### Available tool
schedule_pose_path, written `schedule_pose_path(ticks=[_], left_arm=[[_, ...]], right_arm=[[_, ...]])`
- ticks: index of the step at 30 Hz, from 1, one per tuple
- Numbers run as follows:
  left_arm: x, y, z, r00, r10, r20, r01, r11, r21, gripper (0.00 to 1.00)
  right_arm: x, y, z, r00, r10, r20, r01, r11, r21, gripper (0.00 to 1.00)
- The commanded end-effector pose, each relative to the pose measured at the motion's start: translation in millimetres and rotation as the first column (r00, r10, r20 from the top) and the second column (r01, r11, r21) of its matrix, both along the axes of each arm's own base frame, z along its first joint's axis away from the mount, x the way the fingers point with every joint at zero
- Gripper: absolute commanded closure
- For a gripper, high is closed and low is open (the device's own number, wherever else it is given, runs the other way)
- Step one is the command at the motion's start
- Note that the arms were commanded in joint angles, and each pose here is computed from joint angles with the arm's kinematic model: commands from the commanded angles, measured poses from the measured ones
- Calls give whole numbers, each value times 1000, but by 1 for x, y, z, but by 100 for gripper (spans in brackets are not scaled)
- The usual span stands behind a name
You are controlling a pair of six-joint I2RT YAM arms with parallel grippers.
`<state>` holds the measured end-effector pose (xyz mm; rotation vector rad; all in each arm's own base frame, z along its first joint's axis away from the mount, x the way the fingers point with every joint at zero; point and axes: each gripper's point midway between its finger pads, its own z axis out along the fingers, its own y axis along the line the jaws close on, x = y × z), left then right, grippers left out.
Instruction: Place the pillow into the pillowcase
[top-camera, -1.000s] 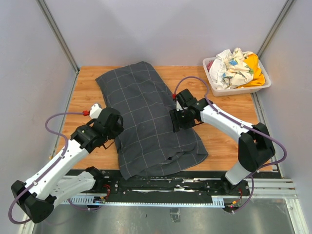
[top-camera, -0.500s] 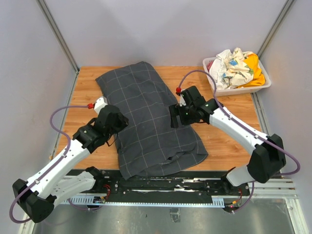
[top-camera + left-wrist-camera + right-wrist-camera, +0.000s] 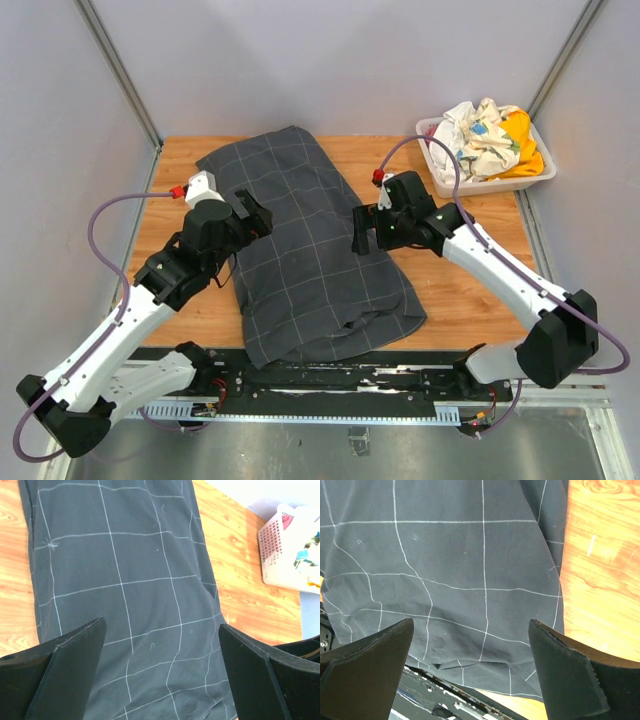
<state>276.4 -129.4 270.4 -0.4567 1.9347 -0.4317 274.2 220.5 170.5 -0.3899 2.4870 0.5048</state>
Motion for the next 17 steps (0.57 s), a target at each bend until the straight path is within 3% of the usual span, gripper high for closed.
schedule_pose_path(ticks=[1, 17], left_arm=[[0, 11, 23, 999, 22, 47, -24, 999, 35, 1], [-4, 10, 26, 999, 15, 45, -16, 1000, 12, 1]], right_arm=[[7, -1, 28, 997, -31, 71, 26, 998, 64, 2], [10, -7, 39, 992, -68, 104, 62, 996, 65, 2]])
